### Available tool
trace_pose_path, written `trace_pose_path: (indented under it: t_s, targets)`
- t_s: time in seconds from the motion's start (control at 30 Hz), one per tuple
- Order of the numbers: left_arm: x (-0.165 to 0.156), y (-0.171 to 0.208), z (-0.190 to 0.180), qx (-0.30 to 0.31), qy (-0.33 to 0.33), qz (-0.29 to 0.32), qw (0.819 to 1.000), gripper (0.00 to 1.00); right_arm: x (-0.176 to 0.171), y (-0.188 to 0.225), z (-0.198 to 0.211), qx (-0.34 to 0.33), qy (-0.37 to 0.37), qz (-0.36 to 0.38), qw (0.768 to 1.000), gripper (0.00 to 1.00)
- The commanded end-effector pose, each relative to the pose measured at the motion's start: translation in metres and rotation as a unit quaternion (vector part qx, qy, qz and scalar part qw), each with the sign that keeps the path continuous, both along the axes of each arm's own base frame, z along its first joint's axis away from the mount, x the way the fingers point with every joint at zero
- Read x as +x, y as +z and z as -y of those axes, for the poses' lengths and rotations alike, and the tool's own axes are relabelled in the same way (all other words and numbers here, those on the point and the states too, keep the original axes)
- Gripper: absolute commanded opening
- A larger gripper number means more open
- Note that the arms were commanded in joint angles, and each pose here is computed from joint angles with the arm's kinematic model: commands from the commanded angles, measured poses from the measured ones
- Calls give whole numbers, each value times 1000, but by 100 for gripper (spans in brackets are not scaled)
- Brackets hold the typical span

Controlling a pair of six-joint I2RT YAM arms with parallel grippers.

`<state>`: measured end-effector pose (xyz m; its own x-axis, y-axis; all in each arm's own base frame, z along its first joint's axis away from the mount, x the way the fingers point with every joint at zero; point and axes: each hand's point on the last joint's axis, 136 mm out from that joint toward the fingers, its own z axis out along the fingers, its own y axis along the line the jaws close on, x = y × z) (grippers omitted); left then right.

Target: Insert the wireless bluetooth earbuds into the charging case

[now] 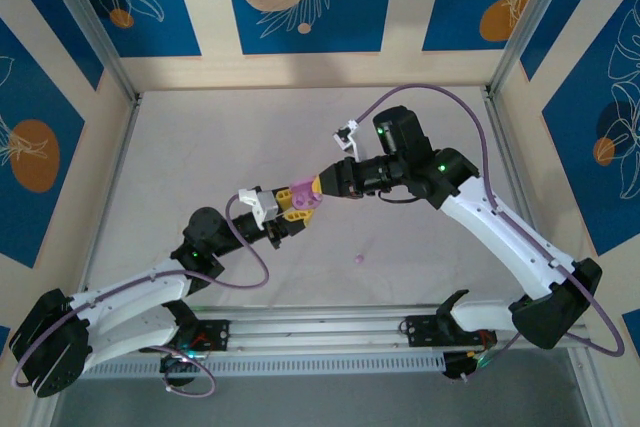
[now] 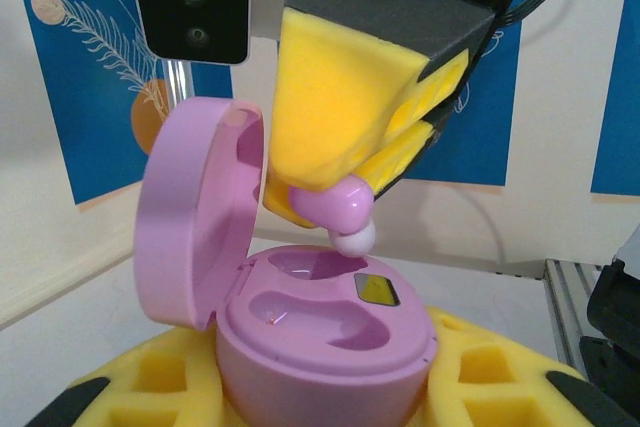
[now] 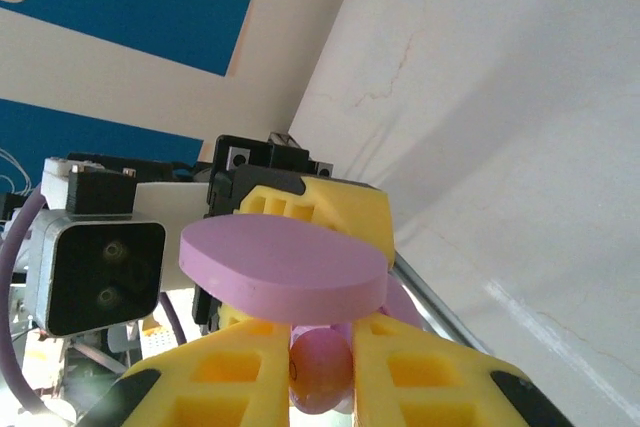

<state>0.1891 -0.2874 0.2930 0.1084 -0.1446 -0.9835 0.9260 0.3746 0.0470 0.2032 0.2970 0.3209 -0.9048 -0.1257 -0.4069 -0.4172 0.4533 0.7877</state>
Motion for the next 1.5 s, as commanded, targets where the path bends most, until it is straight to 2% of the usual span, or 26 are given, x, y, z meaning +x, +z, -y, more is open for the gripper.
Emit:
trace_pose_path:
  t_s: [0.0, 0.57, 0.8, 1.1, 1.3, 1.47]
  targets:
    - [-8, 11, 2, -13, -17, 20, 1000, 25, 0, 17, 8, 17, -10, 33, 999, 19]
    - [1, 8, 2, -21, 2, 6, 1000, 25, -27, 23, -20, 53, 46, 30, 997, 19]
    - [1, 10, 2, -25, 2, 5, 1000, 26, -18, 13, -25, 39, 15, 25, 999, 19]
    - [1, 13, 1, -30, 3, 4, 1000, 26, -11, 3, -19, 35, -1, -28, 999, 19]
    - [0, 13, 1, -32, -3, 3, 999, 26, -10, 15, -11, 97, 37, -97, 990, 20]
    - [2, 12, 1, -32, 4, 2, 999, 26, -4, 24, -9, 162, 55, -153, 973, 20]
